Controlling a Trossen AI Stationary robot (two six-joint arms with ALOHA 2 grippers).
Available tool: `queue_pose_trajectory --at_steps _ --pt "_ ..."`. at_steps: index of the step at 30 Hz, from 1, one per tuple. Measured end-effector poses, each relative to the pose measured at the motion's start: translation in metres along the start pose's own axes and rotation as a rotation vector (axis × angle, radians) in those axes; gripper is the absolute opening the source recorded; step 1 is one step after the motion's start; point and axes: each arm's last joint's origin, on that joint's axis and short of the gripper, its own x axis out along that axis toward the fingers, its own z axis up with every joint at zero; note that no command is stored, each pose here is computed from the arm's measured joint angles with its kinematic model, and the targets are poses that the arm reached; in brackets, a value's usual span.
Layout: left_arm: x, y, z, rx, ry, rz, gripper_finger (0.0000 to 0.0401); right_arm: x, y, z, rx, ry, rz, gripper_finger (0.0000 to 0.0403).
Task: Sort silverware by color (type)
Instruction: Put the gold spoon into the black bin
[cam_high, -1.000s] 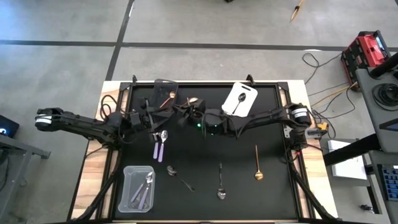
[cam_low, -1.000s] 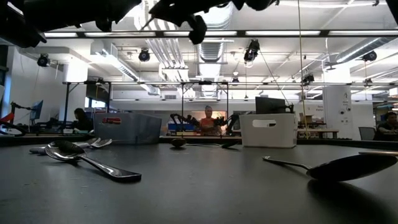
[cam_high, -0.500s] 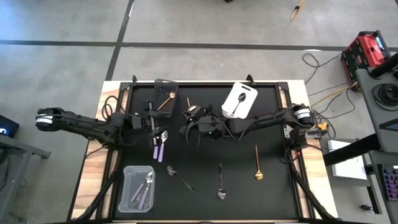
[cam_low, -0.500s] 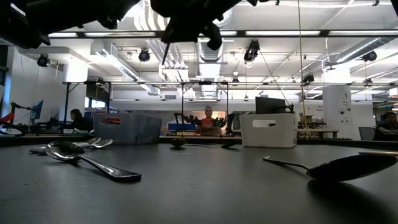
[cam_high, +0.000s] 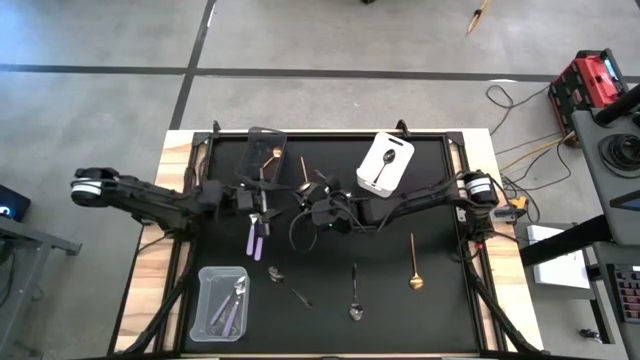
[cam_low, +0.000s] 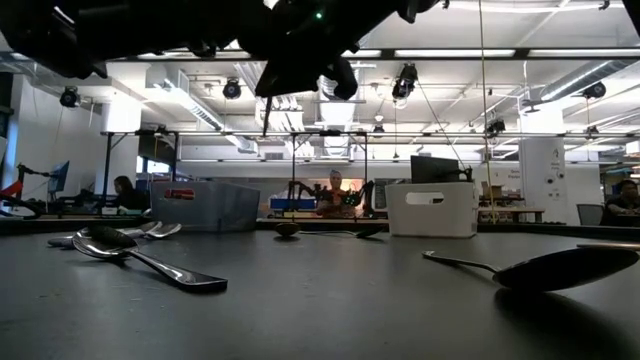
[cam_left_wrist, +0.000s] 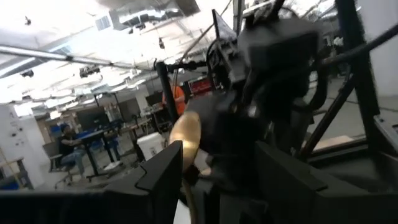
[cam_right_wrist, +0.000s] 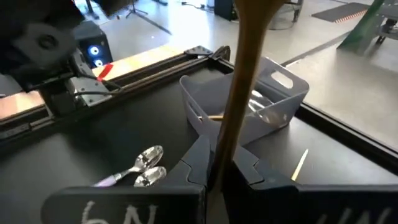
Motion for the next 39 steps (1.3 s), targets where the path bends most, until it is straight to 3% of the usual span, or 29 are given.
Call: queue_pose_trajectory --at_steps 15,20,26,39 --pt "0.034 -0.005 -0.011 -0.052 0.073 0.029 0.0174 -0.009 0.009 -0.008 -0.039 0.038 0.010 0.0012" --pt "0.033 -0.004 -0.009 -0.053 0.059 0.036 0.0126 -0.011 0.010 -0.009 -0.049 0.040 -0.007 0.0012" --pt "0.030 -0.002 -0.008 -0.052 0.082 0.081 0.0017 -0.010 0.009 -0.009 -0.047 0.039 -0.010 0.0012" --pt "0.024 0.001 0.000 -0.051 0.107 0.068 0.0003 -0.011 0.012 -0.007 -0.024 0.038 0.031 0.0023"
